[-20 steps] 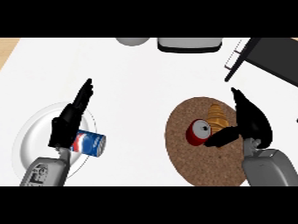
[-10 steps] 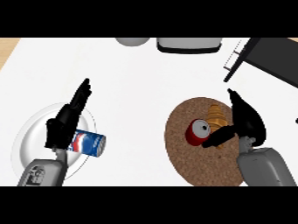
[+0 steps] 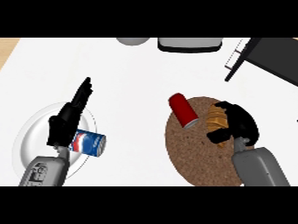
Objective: Pick the croissant from the placemat and place it in the tiered shelf
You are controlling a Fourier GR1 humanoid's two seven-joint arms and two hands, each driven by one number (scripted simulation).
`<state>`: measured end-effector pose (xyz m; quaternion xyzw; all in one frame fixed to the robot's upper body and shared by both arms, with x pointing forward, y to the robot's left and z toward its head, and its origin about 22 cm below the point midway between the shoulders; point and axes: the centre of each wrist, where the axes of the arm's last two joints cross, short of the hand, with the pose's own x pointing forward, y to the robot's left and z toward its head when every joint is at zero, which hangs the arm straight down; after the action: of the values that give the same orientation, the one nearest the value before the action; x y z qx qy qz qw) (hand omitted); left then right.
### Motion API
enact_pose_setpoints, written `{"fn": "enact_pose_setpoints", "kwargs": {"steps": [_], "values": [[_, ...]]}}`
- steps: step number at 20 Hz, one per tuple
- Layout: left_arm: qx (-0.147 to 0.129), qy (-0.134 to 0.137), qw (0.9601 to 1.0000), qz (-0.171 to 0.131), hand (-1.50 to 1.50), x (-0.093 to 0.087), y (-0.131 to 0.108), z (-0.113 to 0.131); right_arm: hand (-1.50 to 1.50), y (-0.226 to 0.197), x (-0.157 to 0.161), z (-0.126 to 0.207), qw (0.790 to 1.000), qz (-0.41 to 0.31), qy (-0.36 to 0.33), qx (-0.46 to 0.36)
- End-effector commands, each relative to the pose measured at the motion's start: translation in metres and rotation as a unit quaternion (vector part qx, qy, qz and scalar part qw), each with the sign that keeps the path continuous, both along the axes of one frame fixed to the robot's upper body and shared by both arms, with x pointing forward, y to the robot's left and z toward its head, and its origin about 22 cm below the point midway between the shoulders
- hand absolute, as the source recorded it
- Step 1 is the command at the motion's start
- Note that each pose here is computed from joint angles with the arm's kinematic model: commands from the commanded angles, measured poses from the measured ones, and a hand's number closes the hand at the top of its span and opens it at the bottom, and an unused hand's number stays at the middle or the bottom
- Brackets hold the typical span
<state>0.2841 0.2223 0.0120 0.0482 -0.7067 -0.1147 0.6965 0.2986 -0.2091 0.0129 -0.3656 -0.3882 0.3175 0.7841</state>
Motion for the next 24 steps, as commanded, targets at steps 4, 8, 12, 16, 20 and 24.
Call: {"fn": "enact_pose_setpoints", "kwargs": {"steps": [4, 8, 12, 16, 20, 24], "values": [[0.005, 0.003, 1.0000, -0.003, 0.00, -0.005, 0.004, 0.011, 1.50, -0.004, -0.014, -0.022, 0.997, 0.049, 0.005, -0.051], [0.003, -0.001, 0.9999, 0.013, 0.00, 0.006, 0.018, 0.010, 1.50, -0.006, -0.009, -0.010, 0.998, 0.037, -0.030, -0.046], [0.005, -0.001, 0.9999, -0.013, 0.00, -0.007, -0.018, 0.012, 1.50, 0.070, 0.031, 0.018, 0.997, -0.051, -0.036, -0.049], [0.001, -0.006, 0.9996, -0.029, 0.00, 0.011, -0.032, 0.009, 1.50, 0.099, 0.072, 0.055, 0.987, -0.150, -0.044, -0.045], [0.000, -0.013, 0.9991, -0.041, 0.00, 0.006, -0.022, 0.012, 1.50, 0.125, 0.083, 0.061, 0.979, -0.174, -0.104, -0.024], [0.002, -0.001, 0.9995, -0.032, 0.00, 0.006, -0.009, 0.010, 1.50, 0.124, 0.088, 0.090, 0.951, -0.195, -0.234, 0.043]]}}
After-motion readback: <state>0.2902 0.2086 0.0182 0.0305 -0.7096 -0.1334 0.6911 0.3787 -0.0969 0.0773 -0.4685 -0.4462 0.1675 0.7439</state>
